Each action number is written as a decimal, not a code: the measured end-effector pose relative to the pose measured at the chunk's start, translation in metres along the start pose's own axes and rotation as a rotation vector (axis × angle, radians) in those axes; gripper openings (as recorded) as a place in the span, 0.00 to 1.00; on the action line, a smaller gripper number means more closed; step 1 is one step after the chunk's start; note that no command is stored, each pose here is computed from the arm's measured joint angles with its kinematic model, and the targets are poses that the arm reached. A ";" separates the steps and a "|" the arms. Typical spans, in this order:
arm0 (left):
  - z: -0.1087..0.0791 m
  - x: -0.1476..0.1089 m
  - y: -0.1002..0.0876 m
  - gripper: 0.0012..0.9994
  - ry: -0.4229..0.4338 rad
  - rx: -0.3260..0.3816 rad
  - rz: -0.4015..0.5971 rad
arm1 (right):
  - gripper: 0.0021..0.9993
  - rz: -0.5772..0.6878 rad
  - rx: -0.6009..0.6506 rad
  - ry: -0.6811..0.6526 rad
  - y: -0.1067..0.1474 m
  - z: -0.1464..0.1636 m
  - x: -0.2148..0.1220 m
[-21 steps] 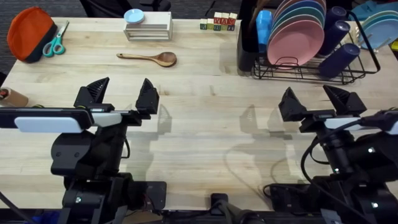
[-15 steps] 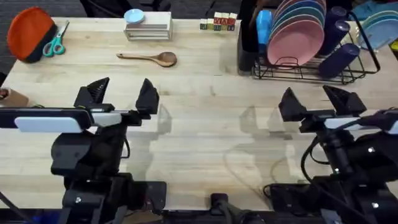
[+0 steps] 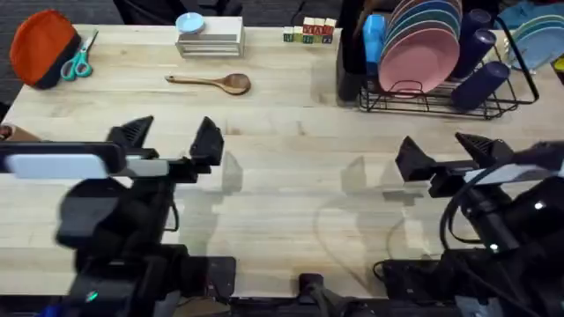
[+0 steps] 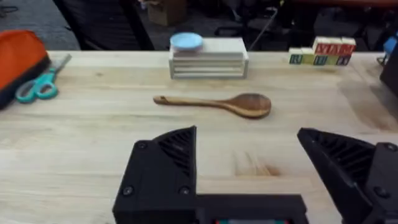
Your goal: Pick up the spoon on the table one by one and put them onto the rack
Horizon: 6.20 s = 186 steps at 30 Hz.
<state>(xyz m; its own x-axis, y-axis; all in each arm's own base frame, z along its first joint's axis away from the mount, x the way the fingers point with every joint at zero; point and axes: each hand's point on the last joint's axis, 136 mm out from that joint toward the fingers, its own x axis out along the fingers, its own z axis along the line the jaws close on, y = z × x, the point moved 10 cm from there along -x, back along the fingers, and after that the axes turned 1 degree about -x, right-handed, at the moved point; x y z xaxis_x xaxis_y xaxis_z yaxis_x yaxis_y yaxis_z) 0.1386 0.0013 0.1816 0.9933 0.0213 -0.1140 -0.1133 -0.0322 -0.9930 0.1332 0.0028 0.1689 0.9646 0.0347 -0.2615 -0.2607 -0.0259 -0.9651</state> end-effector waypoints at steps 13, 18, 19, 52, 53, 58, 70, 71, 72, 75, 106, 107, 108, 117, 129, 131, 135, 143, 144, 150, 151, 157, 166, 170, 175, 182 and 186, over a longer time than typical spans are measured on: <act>0.000 -0.007 -0.117 0.99 -0.053 0.003 0.050 | 1.00 0.130 0.004 -0.004 -0.134 -0.003 -0.004; -0.001 0.011 -0.145 0.99 -0.058 0.009 0.164 | 1.00 0.233 0.007 -0.006 -0.178 -0.005 0.016; -0.001 0.015 -0.150 0.99 -0.059 0.010 0.191 | 1.00 0.261 0.008 -0.007 -0.185 -0.005 0.021; 0.016 0.122 -0.145 0.99 0.072 0.411 0.566 | 1.00 0.396 -0.003 -0.013 -0.212 -0.007 0.060; 0.019 0.126 -0.145 0.99 0.090 0.433 0.564 | 1.00 0.396 -0.003 -0.013 -0.212 -0.007 0.060; 0.031 0.157 -0.141 0.99 0.182 0.586 0.521 | 1.00 0.396 -0.003 -0.013 -0.212 -0.007 0.060; 0.034 0.202 -0.103 0.99 0.334 0.813 0.552 | 1.00 0.403 -0.003 -0.013 -0.211 -0.007 0.062; 0.034 0.205 -0.099 0.99 0.344 0.824 0.557 | 1.00 0.407 -0.003 -0.013 -0.210 -0.007 0.063; 0.034 0.208 -0.096 0.99 0.354 0.832 0.561 | 1.00 0.410 -0.003 -0.014 -0.210 -0.007 0.063; 0.035 0.217 -0.087 0.99 0.370 0.853 0.558 | 1.00 0.417 -0.002 -0.014 -0.209 -0.007 0.065; 0.041 0.272 0.014 0.99 0.513 0.832 0.681 | 1.00 0.417 -0.003 -0.014 -0.209 -0.007 0.065; 0.041 0.273 0.016 0.99 0.518 0.829 0.679 | 1.00 0.417 -0.003 -0.014 -0.209 -0.007 0.065; 0.041 0.274 0.016 0.99 0.522 0.826 0.676 | 1.00 0.417 -0.003 -0.014 -0.209 -0.007 0.065; 0.042 0.281 0.021 0.99 0.566 0.788 0.691 | 1.00 0.417 -0.003 -0.014 -0.209 -0.007 0.065; 0.042 0.280 0.021 0.99 0.576 0.770 0.716 | 1.00 0.417 -0.003 -0.014 -0.209 -0.007 0.065; 0.042 0.280 0.021 0.99 0.575 0.766 0.717 | 1.00 0.417 -0.003 -0.014 -0.209 -0.007 0.065; 0.042 0.280 0.022 0.99 0.573 0.759 0.720 | 1.00 0.417 -0.003 -0.014 -0.209 -0.007 0.065; 0.041 0.277 0.024 0.83 0.590 0.745 0.732 | 1.00 0.417 -0.003 -0.014 -0.209 -0.007 0.065; 0.040 0.276 0.025 0.71 0.601 0.736 0.737 | 1.00 0.417 -0.003 -0.014 -0.209 -0.007 0.065; 0.035 0.272 0.028 0.38 0.633 0.722 0.752 | 1.00 0.417 -0.004 -0.014 -0.209 -0.007 0.065; 0.035 0.272 0.029 0.34 0.638 0.720 0.753 | 1.00 0.417 -0.003 -0.014 -0.209 -0.007 0.065; 0.034 0.271 0.030 0.20 0.649 0.714 0.757 | 1.00 0.417 -0.004 -0.014 -0.209 -0.007 0.065; 0.033 0.270 0.032 0.04 0.656 0.710 0.761 | 1.00 0.416 -0.004 -0.014 -0.209 -0.007 0.065; 0.033 0.270 0.032 0.04 0.655 0.710 0.761 | 1.00 0.417 -0.004 -0.014 -0.209 -0.007 0.065; 0.033 0.270 0.032 0.12 0.648 0.715 0.762 | 1.00 0.417 -0.004 -0.014 -0.209 -0.007 0.065; 0.032 0.268 0.031 0.04 0.654 0.714 0.773 | 1.00 0.416 -0.006 -0.014 -0.209 -0.007 0.065; 0.033 0.262 0.028 0.04 0.638 0.724 0.800 | 1.00 0.417 -0.006 -0.015 -0.209 -0.007 0.065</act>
<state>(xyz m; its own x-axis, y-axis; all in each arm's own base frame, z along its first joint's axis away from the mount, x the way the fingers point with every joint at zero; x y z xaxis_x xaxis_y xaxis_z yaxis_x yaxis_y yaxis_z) 0.3952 0.0392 0.1229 0.4521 -0.2441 -0.8579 -0.4766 0.7469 -0.4637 0.2506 0.0033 0.3537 0.7759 0.0343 -0.6299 -0.6283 -0.0463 -0.7766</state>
